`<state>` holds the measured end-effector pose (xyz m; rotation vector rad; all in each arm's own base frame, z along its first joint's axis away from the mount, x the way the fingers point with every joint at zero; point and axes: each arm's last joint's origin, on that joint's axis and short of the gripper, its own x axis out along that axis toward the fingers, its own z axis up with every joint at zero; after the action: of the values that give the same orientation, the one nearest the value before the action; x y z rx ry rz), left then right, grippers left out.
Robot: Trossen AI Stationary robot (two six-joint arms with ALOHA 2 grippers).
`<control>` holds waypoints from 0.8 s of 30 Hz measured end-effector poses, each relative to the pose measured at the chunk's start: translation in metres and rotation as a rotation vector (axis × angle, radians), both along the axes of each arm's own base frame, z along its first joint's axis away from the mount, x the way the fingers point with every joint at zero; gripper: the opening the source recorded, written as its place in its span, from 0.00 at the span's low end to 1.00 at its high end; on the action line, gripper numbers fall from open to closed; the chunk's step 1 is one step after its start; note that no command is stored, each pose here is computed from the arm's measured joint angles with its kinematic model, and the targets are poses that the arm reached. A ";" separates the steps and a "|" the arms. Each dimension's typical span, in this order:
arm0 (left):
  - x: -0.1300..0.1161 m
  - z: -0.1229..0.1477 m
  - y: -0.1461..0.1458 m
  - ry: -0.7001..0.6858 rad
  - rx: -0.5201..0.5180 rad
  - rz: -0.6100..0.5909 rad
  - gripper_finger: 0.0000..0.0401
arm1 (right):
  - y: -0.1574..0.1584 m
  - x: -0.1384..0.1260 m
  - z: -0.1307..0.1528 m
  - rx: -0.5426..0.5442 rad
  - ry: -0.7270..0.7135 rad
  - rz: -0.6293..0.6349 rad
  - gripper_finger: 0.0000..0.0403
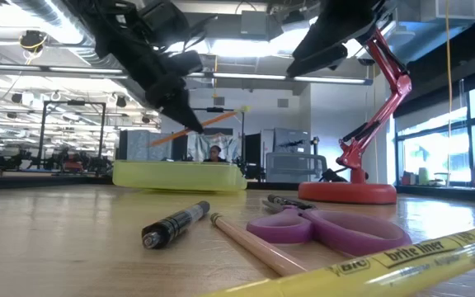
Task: Pick & place school supplies into a supply box
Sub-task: Put the orange pencil into the yellow supply box
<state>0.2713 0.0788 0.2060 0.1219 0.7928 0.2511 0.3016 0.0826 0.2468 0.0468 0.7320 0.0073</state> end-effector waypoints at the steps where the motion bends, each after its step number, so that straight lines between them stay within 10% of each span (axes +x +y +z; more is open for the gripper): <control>1: -0.002 -0.001 0.003 0.024 0.001 0.007 0.04 | 0.001 -0.001 -0.001 -0.001 0.007 0.004 0.48; 24: -0.003 -0.049 0.039 0.173 -0.197 0.118 0.04 | 0.002 -0.003 -0.002 0.007 0.031 -0.011 0.48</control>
<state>0.2680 0.1179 0.1571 -0.0909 0.9938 0.2751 0.2988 0.0843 0.2446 0.0574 0.7630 -0.0013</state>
